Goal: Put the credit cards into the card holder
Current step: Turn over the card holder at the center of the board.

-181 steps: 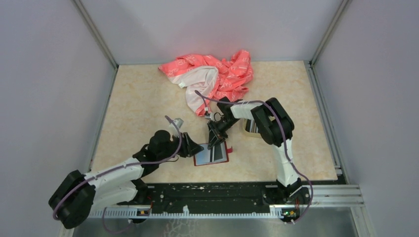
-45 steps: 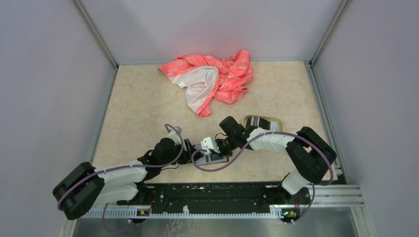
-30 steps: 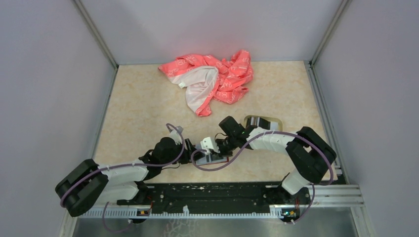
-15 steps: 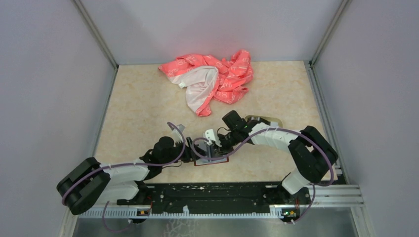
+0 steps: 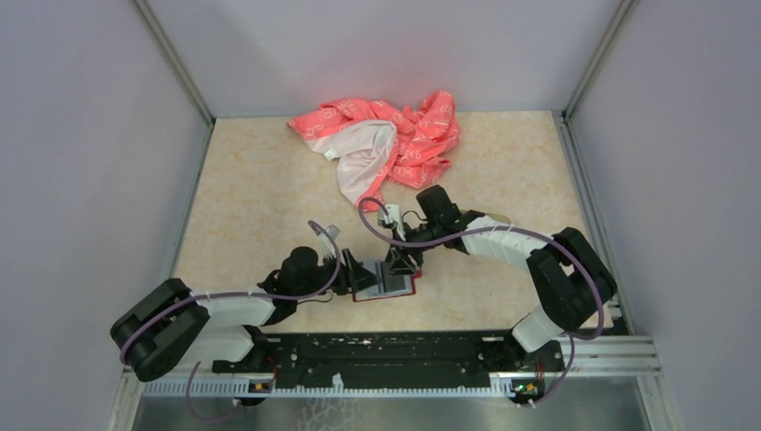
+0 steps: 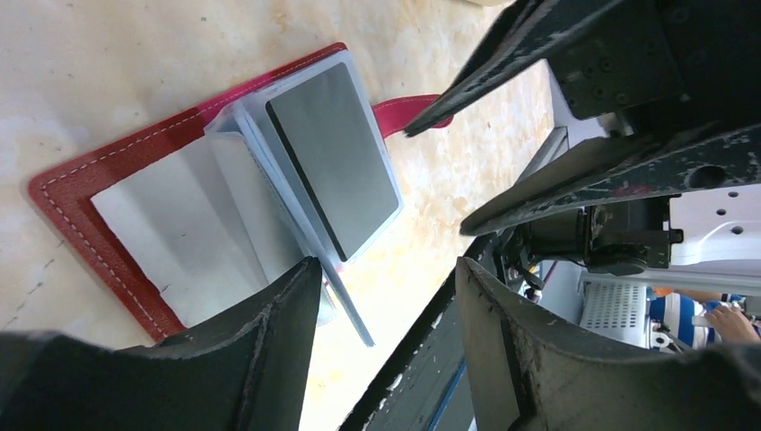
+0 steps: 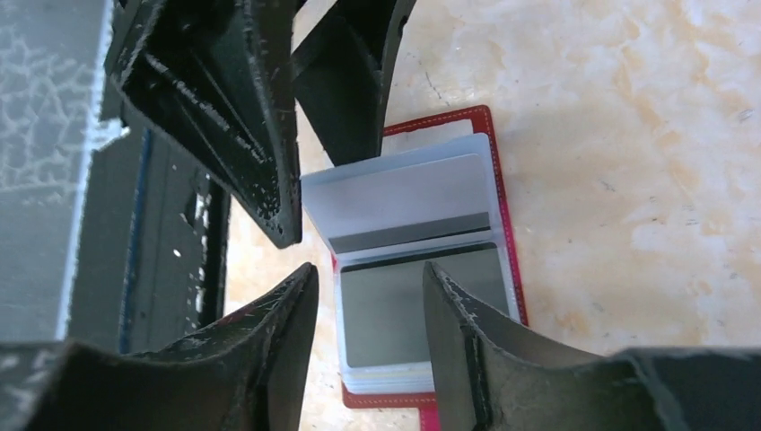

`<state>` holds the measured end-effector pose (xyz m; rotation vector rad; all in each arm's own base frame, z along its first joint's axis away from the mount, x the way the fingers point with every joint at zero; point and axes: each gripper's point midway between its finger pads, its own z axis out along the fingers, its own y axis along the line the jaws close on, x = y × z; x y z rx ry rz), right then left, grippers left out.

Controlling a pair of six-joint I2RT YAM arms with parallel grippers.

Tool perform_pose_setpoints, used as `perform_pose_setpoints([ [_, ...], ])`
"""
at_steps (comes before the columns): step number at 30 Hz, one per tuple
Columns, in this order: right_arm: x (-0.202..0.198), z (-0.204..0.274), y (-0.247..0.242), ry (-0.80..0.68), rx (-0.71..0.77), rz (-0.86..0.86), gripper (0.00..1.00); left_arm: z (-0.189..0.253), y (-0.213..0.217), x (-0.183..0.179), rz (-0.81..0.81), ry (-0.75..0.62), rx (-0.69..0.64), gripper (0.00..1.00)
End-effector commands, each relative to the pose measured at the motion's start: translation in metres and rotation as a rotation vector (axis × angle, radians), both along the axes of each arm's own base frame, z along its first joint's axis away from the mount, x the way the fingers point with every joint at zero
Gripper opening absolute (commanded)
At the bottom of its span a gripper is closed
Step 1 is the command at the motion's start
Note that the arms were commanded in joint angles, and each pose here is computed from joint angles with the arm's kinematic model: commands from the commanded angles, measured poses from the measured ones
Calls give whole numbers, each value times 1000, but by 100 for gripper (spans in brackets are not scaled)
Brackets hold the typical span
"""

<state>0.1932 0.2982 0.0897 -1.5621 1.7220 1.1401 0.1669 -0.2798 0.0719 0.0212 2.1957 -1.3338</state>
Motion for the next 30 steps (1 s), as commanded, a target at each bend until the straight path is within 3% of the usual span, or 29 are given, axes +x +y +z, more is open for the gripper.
perform_pose_setpoints([
  [1, 4, 11, 16, 156, 52, -50, 48, 24, -8, 8, 1, -57, -65, 63],
  [8, 6, 4, 18, 201, 23, -61, 48, 21, 7, 16, 78, -57, -41, 57],
  [10, 7, 3, 17, 200, 16, -68, 48, 18, 8, 18, 85, -51, -30, 50],
  [26, 9, -1, 19, 251, 6, -113, 53, 1, 0, 21, 55, -19, -11, 22],
  [29, 10, -2, 20, 270, 2, -124, 56, 6, -4, 19, 29, -31, -34, 23],
  [30, 10, -2, 21, 273, 3, -127, 57, 8, -5, 19, 22, -37, -42, 30],
])
